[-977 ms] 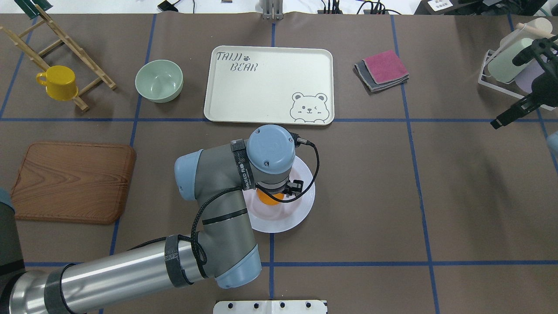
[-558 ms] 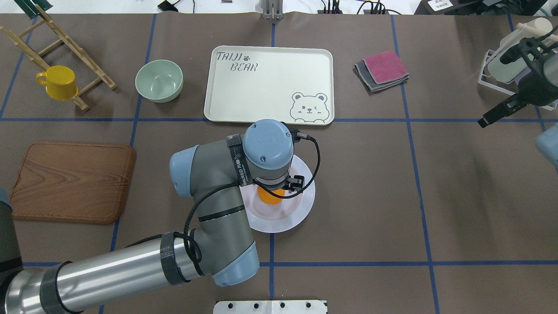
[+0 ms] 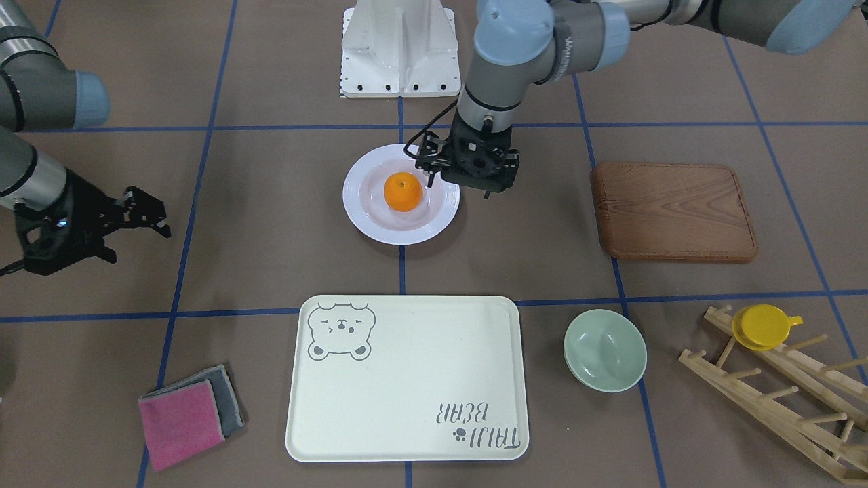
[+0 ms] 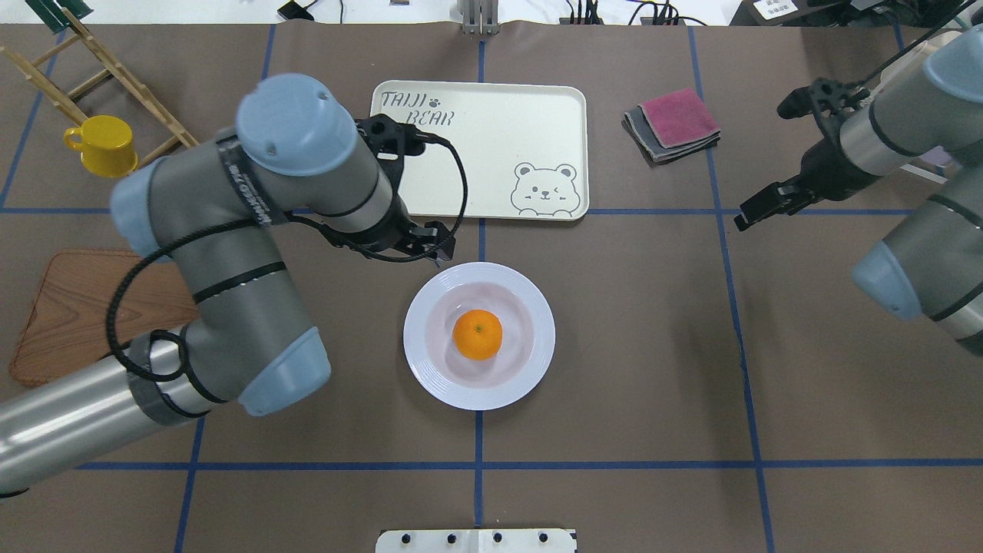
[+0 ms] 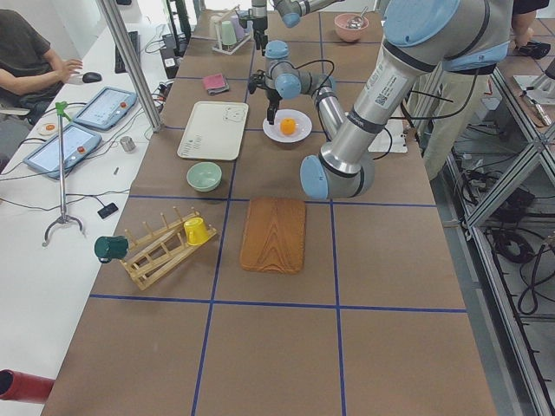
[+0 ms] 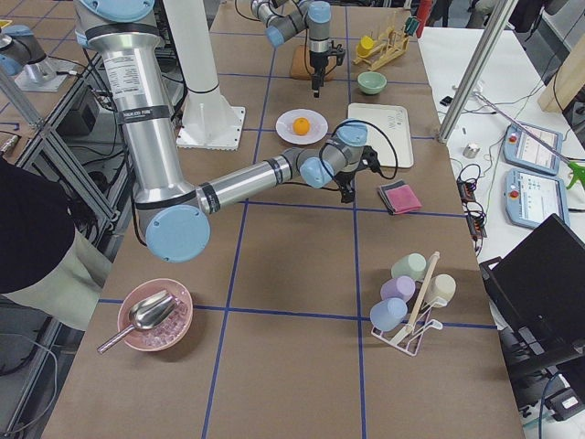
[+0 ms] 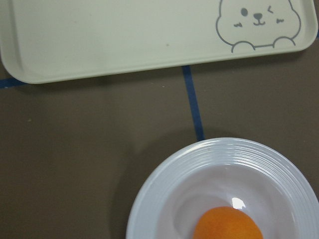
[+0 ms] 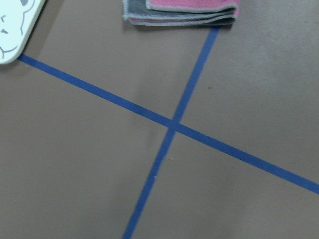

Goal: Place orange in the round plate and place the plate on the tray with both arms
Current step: 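Raise the left arm away while the right gripper reaches toward the plate rim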

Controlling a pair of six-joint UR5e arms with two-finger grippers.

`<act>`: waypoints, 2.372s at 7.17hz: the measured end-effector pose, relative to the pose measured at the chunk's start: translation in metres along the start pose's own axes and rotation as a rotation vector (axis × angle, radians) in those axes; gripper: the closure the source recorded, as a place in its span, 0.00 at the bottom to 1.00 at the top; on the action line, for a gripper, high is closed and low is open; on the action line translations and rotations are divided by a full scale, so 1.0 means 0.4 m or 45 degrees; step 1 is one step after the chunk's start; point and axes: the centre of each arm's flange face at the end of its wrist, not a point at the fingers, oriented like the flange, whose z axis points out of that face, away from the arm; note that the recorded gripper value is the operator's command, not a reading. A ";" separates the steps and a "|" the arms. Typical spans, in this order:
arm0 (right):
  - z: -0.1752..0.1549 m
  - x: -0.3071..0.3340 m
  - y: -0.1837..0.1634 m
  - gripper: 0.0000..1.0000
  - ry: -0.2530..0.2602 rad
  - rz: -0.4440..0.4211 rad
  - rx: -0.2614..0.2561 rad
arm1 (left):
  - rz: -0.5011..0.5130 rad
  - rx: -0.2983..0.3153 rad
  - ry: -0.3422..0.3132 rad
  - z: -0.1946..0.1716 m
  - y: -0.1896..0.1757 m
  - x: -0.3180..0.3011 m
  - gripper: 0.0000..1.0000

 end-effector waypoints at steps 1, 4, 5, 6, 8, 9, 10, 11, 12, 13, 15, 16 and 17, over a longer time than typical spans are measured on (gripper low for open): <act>0.041 -0.097 0.008 0.01 -0.054 0.090 0.056 | 0.021 0.022 -0.020 -0.033 -0.022 -0.093 0.01; 0.119 -0.321 0.086 0.00 -0.326 0.430 0.233 | 0.075 0.060 -0.130 -0.098 -0.074 -0.384 0.01; 0.158 -0.395 0.132 0.00 -0.415 0.537 0.320 | 0.090 0.039 -0.145 -0.109 -0.077 -0.464 0.01; 0.195 -0.467 0.184 0.00 -0.497 0.624 0.411 | 0.111 0.024 -0.163 -0.122 -0.080 -0.539 0.01; 0.223 -0.508 0.326 0.00 -0.621 0.702 0.547 | 0.110 -0.007 -0.161 -0.154 -0.093 -0.648 0.01; 0.239 -0.450 0.425 0.00 -0.740 0.728 0.642 | 0.108 -0.016 -0.157 -0.157 -0.097 -0.666 0.01; 0.273 -0.411 0.507 0.00 -0.850 0.755 0.717 | 0.108 -0.020 -0.156 -0.158 -0.098 -0.673 0.01; 0.305 -0.413 0.551 0.00 -0.906 0.770 0.731 | 0.109 -0.020 -0.155 -0.158 -0.098 -0.674 0.01; 0.330 -0.443 0.562 0.00 -0.905 0.769 0.709 | 0.109 -0.020 -0.156 -0.158 -0.099 -0.675 0.01; 0.342 -0.490 0.539 0.00 -0.849 0.752 0.663 | 0.108 -0.020 -0.156 -0.157 -0.099 -0.676 0.01; 0.339 -0.549 0.478 0.00 -0.721 0.727 0.565 | 0.105 -0.020 -0.156 -0.157 -0.098 -0.677 0.01; 0.343 -0.562 0.467 0.00 -0.704 0.730 0.546 | 0.103 -0.019 -0.155 -0.156 -0.099 -0.675 0.01; 0.352 -0.583 0.451 0.00 -0.713 0.753 0.537 | 0.101 -0.018 -0.154 -0.156 -0.099 -0.674 0.01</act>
